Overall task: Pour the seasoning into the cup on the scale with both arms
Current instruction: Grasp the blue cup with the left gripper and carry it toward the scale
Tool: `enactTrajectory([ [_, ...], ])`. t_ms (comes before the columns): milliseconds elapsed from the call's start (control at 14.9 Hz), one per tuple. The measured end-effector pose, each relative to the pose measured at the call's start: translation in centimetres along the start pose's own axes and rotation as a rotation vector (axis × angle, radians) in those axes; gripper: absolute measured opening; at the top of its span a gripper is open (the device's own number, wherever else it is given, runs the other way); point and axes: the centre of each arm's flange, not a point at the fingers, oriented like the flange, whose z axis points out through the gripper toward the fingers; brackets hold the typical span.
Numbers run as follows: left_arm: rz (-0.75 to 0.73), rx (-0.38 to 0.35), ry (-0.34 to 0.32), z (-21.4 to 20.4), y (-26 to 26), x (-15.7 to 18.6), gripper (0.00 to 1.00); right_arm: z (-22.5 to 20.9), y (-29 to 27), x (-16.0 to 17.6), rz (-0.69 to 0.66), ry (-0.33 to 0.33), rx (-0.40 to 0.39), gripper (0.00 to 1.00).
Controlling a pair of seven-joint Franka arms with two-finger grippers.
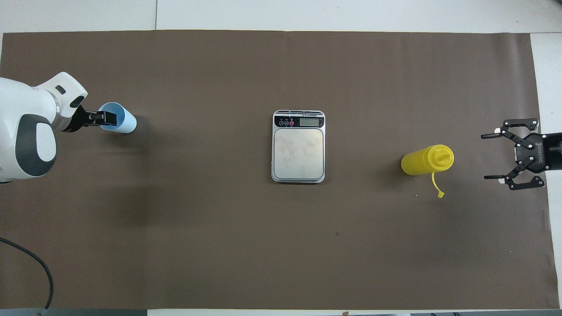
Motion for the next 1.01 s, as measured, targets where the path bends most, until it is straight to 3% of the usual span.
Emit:
enactTrajectory([
  [269, -0.026, -0.01, 0.001, 0.0, 0.1, 0.0, 0.22, 3.1, -0.9, 3.8, -0.008, -0.099, 0.006, 1.0],
  [404, -0.025, -0.015, 0.004, -0.4, 0.6, 0.1, 0.03, 4.1, -1.0, 4.7, -0.023, -0.124, 0.007, 1.0],
  [740, -0.055, -0.031, -0.03, -5.1, 6.8, -0.7, 0.03, 6.5, -1.2, 6.4, -0.044, -0.178, 0.003, 1.0],
  [1009, -0.145, -0.052, -0.037, -7.8, 18.9, -3.0, 0.03, 7.8, -0.8, 6.7, -0.04, -0.205, -0.001, 1.0],
])
